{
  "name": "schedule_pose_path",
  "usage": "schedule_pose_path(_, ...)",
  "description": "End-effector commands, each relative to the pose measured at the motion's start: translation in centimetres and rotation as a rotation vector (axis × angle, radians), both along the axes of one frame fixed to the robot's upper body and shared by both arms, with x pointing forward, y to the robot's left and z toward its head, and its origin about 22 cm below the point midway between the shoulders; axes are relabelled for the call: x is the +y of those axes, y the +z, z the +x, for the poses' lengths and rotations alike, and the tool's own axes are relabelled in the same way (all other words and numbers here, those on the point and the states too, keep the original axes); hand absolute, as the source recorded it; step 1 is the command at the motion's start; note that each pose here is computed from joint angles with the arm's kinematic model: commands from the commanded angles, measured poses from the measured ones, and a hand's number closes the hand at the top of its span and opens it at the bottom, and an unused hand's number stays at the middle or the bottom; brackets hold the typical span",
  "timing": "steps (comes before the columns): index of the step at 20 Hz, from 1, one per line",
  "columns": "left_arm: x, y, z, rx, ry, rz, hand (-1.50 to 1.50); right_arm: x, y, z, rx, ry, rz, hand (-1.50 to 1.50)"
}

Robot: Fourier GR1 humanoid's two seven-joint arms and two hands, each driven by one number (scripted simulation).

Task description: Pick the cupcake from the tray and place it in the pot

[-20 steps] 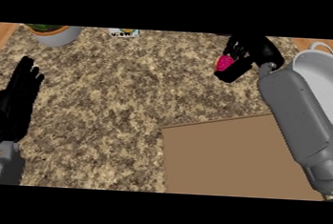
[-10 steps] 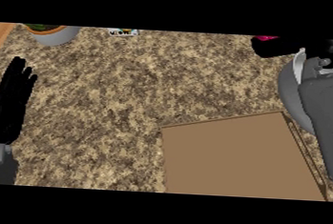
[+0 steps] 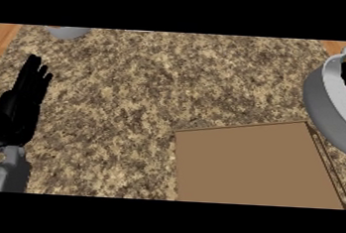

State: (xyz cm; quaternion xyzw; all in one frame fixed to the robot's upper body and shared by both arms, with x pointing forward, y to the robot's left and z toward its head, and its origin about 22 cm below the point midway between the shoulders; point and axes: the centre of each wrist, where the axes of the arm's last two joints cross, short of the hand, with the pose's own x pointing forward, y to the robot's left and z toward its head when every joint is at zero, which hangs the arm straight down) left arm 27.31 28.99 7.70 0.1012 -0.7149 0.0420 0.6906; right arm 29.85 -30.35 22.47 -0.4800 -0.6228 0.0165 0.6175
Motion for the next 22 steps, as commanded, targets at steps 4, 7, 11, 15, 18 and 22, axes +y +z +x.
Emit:
schedule_pose_path(4, -1.3, -0.3, -1.0, -0.023, -0.041, -0.006, 0.00, -5.7, -1.3, -1.0, -0.023, -0.053, 0.082, 1.50)
schedule_pose_path(7, -1.0, -0.1, 1.7, -0.019, -0.021, 0.012, 0.00, -9.1, -3.9, -0.4, -0.035, -0.093, 0.106, 1.50)
schedule_pose_path(11, -2.4, 0.6, 0.9, -0.037, -0.042, 0.004, 0.00, -10.8, -5.6, -0.9, 0.082, -0.201, -0.193, 1.50)
schedule_pose_path(15, -2.4, 0.8, 0.5, -0.012, -0.065, 0.000, 0.00, -13.3, -8.9, 0.1, 0.191, -0.297, -0.303, 1.50)
schedule_pose_path(18, -0.7, 0.7, 1.8, -0.028, -0.045, -0.019, 0.00, -15.4, -10.5, 1.4, 0.190, -0.292, -0.277, 1.50)
schedule_pose_path(22, -1.8, 0.5, 1.6, -0.026, -0.050, -0.006, 0.00, -17.4, -13.0, 2.2, 0.235, -0.269, -0.253, 1.50)
